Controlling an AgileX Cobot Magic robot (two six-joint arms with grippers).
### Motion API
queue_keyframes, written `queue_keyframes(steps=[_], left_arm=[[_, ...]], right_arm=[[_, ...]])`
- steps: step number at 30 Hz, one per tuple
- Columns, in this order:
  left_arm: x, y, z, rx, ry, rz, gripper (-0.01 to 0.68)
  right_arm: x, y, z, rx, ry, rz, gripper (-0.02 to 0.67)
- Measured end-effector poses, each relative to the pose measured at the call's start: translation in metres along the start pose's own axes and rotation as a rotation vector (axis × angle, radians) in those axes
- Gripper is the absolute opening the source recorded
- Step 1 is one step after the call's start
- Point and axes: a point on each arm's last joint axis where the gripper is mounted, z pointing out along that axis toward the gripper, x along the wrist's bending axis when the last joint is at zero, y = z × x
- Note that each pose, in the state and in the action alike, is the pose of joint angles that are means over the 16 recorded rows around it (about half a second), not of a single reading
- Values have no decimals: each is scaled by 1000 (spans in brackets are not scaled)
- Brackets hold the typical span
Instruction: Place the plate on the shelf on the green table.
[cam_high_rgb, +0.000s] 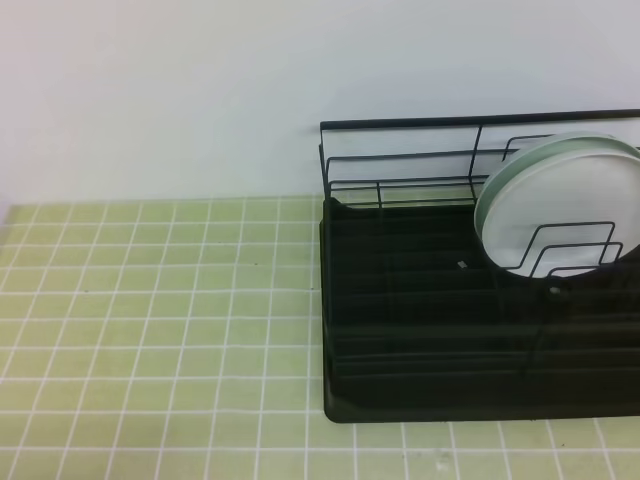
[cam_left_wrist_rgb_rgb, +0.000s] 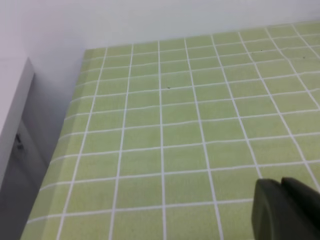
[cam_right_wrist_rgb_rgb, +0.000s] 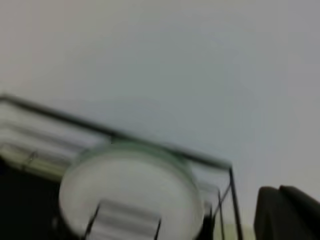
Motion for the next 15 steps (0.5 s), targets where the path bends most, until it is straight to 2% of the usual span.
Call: queue_keyframes(steps=[7,15], left_arm=[[0,0,0,-1,0,0,-1],[0,0,0,-2,0,0,-1]], right_arm=[[34,-90,-55,101,1,111,-3],[56,-146,-96,164,-18,194,-3]])
